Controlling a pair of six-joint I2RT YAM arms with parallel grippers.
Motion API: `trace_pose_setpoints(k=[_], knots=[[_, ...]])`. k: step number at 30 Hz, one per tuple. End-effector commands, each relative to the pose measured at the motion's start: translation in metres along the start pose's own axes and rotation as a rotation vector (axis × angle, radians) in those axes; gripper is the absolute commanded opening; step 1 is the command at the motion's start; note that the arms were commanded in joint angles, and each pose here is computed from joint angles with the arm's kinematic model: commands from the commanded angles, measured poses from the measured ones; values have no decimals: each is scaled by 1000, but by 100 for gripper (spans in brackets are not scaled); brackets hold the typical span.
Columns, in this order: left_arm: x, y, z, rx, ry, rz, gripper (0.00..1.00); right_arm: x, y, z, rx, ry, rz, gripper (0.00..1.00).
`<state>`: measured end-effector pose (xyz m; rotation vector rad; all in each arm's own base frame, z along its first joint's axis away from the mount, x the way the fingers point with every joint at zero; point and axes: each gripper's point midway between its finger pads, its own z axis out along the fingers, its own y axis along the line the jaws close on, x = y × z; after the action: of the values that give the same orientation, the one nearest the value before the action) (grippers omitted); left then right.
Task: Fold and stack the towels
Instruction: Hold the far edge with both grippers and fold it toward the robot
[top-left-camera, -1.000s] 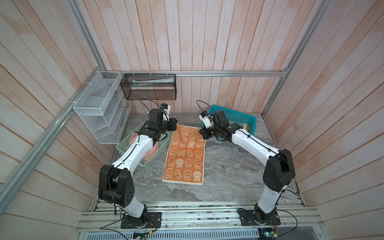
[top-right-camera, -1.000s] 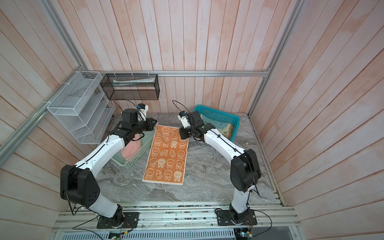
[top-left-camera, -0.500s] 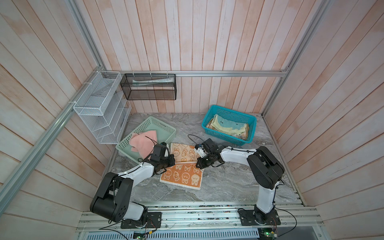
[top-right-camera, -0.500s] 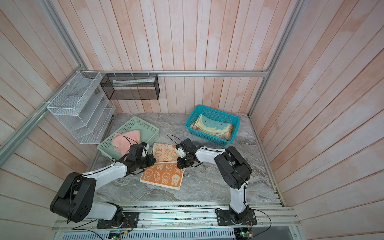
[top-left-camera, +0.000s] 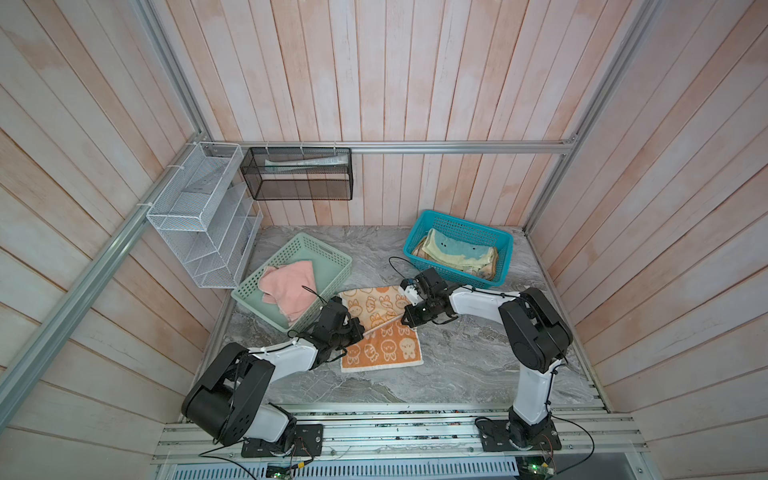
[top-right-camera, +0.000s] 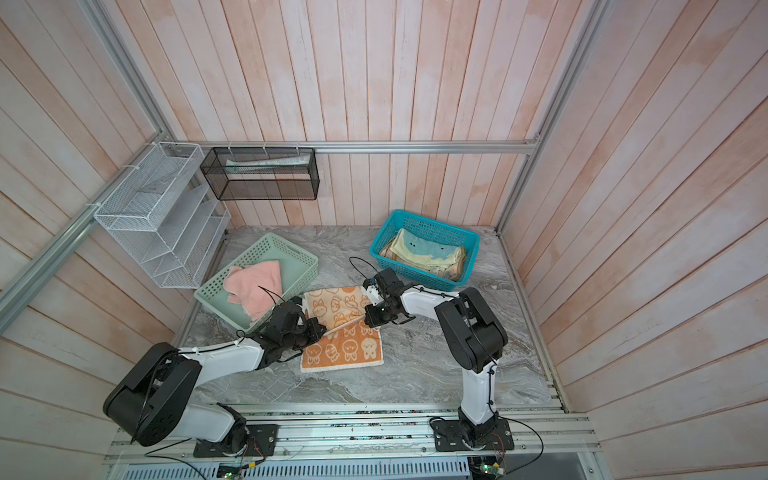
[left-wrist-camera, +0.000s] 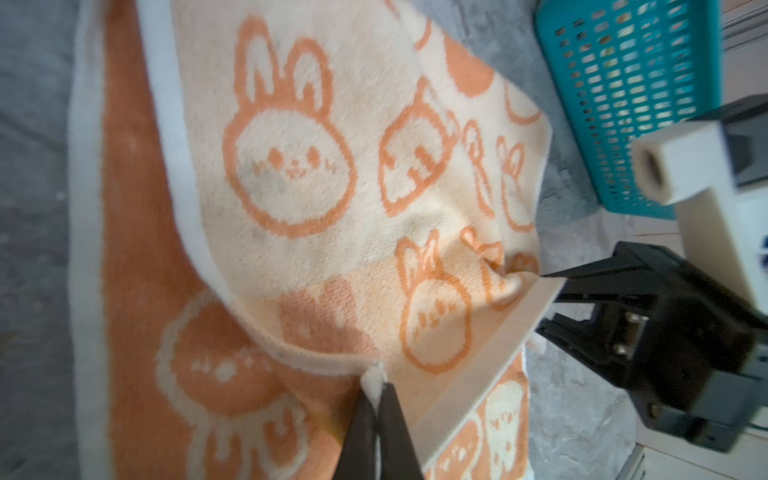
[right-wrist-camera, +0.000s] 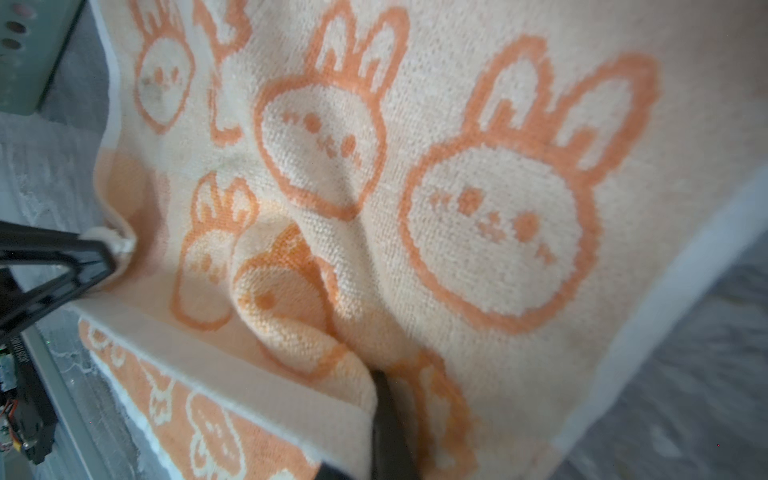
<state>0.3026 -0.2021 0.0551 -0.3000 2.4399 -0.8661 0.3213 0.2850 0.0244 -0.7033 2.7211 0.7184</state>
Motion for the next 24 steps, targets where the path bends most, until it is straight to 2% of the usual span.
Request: trace_pose_setpoints(k=[1,8,13,16,22,24], knots=[[-12,17,-14,-119,-28,-22,0,-4,-64,-42,305,29,-6,0],[-57,-31,-48,-52,-96,67,0,-24,-39,-86,339,-24,-81,0],[-68,-40,-72,-54,-142,98,0,-27,-13,-102,298,-60,-108,0],[-58,-27,-77,-69,-135,92,0,-10,1,-94,259,-15,-125,0],[-8,7,-71,-64,-36,23,0,50,17,-60,147,122,-147,0],[11,24,-66,-85,2,-16,0,66,20,-51,99,146,-134,4]])
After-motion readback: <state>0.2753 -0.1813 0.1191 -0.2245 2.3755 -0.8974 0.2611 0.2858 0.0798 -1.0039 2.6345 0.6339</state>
